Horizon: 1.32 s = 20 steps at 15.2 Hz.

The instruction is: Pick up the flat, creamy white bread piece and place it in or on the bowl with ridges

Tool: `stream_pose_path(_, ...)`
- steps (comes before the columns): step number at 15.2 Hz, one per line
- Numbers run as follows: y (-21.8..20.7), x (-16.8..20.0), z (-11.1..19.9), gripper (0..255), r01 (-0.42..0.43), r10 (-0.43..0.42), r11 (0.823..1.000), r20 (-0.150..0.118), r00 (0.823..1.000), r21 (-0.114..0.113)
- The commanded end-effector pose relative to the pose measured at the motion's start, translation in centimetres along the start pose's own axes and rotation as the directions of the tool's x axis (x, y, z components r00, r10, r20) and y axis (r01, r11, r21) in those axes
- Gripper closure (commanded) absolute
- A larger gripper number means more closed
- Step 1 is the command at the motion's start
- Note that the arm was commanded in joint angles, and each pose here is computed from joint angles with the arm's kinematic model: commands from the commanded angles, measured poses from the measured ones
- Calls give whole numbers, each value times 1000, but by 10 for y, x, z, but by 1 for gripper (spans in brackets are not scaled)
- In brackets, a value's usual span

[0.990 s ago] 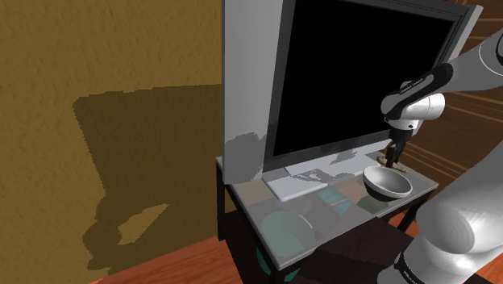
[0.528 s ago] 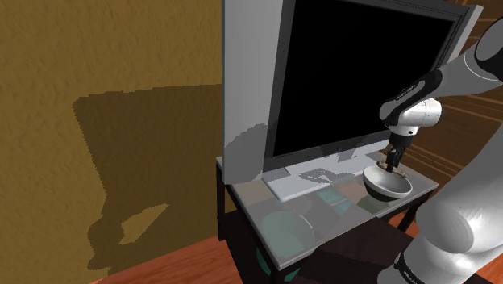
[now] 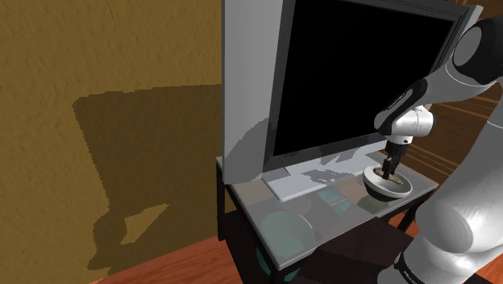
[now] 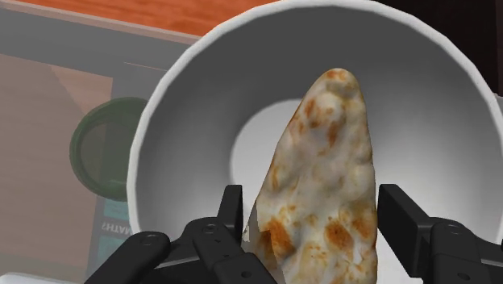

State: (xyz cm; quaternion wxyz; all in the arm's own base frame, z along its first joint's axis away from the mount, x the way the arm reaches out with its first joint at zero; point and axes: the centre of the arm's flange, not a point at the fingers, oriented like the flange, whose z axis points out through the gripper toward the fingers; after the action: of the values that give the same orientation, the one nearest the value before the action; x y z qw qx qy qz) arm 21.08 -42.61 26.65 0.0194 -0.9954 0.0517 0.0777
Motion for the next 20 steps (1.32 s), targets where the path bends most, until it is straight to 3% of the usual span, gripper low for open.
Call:
stream_pose_path(1, 0, 1, 3, 255, 0, 0, 1000, -1, 1000, -1)
stream_pose_path(7, 0, 1, 3, 255, 0, 0, 1000, -1, 1000, -1)
stream_pose_path(8, 0, 1, 3, 0, 0, 0, 1000, -1, 1000, -1)
stream_pose_path(13, 0, 1, 3, 0, 0, 0, 1000, -1, 1000, -1)
stream_pose_path(17, 0, 1, -47, 0, 0, 0, 1000, -1, 1000, -1)
stream_pose_path(20, 0, 1, -47, 0, 0, 0, 1000, -1, 1000, -1)
